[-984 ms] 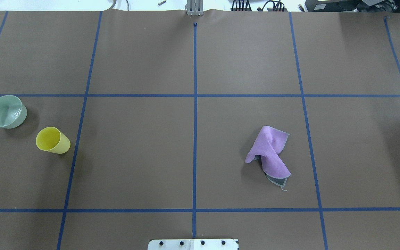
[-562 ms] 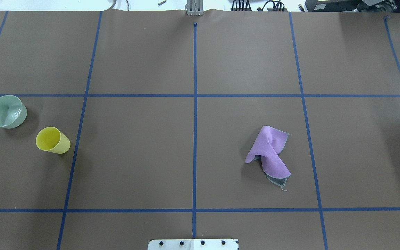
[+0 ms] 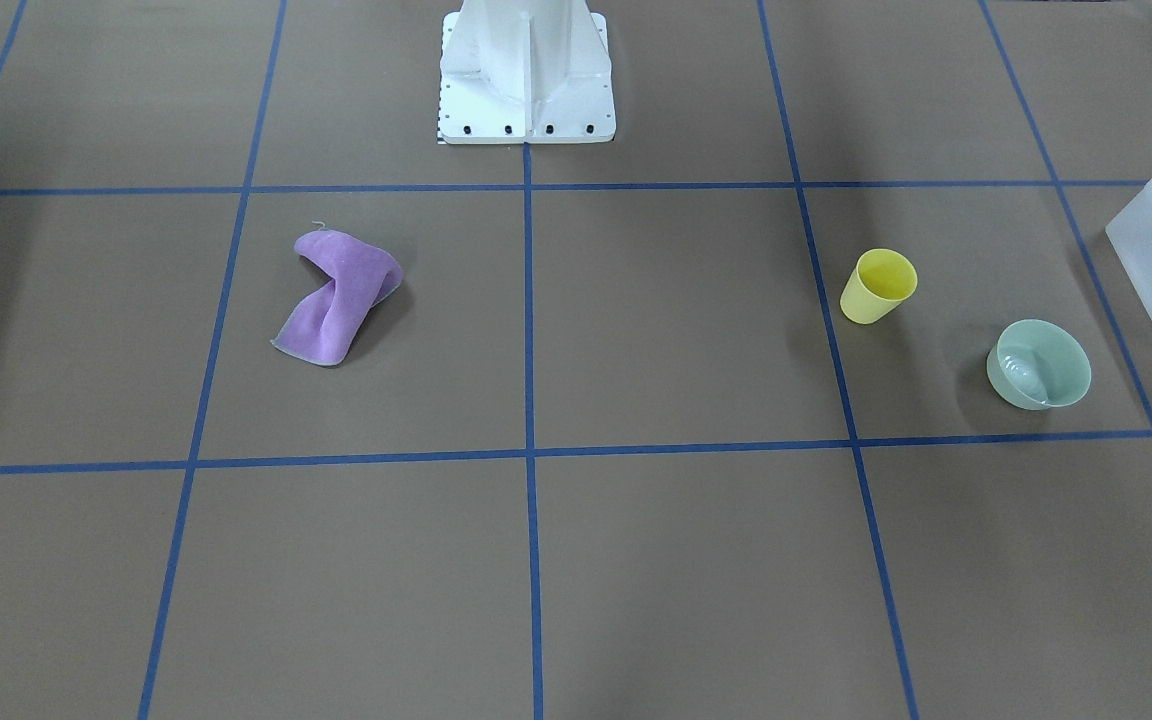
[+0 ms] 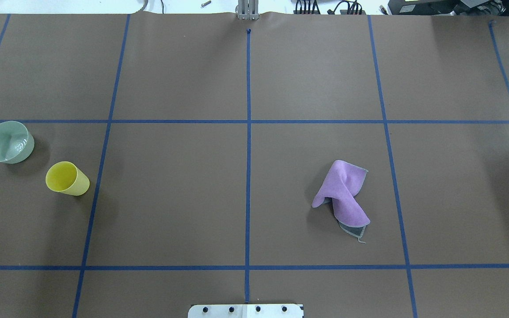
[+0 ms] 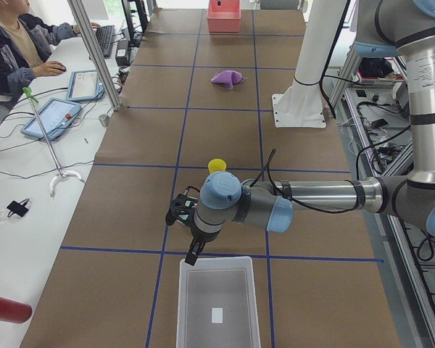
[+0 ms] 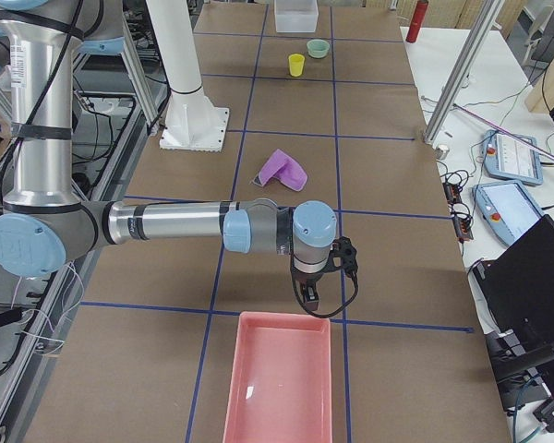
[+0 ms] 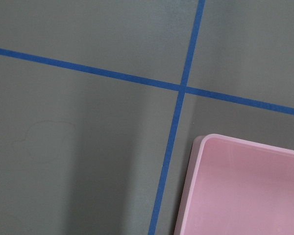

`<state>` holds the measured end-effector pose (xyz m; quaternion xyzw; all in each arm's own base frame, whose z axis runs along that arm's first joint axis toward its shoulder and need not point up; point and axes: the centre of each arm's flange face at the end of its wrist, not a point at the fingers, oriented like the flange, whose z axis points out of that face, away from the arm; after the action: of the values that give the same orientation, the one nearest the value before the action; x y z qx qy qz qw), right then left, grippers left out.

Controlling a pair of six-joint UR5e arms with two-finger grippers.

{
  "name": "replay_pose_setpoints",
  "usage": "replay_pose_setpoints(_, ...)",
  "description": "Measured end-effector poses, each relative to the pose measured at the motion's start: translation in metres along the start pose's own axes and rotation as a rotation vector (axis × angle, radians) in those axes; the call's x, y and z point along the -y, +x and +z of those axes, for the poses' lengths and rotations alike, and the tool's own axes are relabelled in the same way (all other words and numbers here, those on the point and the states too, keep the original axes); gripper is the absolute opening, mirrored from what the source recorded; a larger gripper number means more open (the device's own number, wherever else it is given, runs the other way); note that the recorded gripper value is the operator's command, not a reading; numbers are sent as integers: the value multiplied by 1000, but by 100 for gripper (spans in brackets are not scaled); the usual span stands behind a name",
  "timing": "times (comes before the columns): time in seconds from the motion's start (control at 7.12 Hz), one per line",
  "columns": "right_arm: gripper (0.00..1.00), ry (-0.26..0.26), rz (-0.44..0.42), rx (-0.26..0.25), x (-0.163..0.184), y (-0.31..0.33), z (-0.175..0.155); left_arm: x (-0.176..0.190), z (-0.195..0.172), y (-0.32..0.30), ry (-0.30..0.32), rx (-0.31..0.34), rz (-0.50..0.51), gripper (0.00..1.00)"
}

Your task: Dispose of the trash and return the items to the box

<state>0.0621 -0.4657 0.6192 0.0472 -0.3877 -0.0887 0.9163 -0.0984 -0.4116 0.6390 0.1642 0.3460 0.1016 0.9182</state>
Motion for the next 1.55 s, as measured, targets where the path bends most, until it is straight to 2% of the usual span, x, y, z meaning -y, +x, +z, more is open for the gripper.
replay_pose_setpoints(0.56,100,-11,21,-8,4,5,3,-11,18,-11,-39,-37,-186,98)
replay_pose_setpoints(0.7,100,-14,27,-7,4,6,5,-7,17,-4,-25,-84,-205,98)
replay_pose_setpoints(0.84,100,-17,30,-4,3,8,7,12,15,19,-8,-152,-223,98)
replay_pose_setpoints(0.98,100,-20,33,-1,3,9,10,47,24,65,-27,-189,-263,95)
replay_pose_setpoints(1.12,100,-22,33,1,3,10,11,76,41,123,-59,-162,-280,83)
replay_pose_setpoints(1.26,100,-19,29,0,4,8,9,91,57,168,-73,-126,-273,86)
replay_pose_setpoints(1.41,100,-14,24,0,6,6,7,94,71,186,-88,-111,-267,94)
replay_pose_setpoints(1.55,100,-3,13,-2,8,6,7,95,87,185,-109,-99,-275,93)
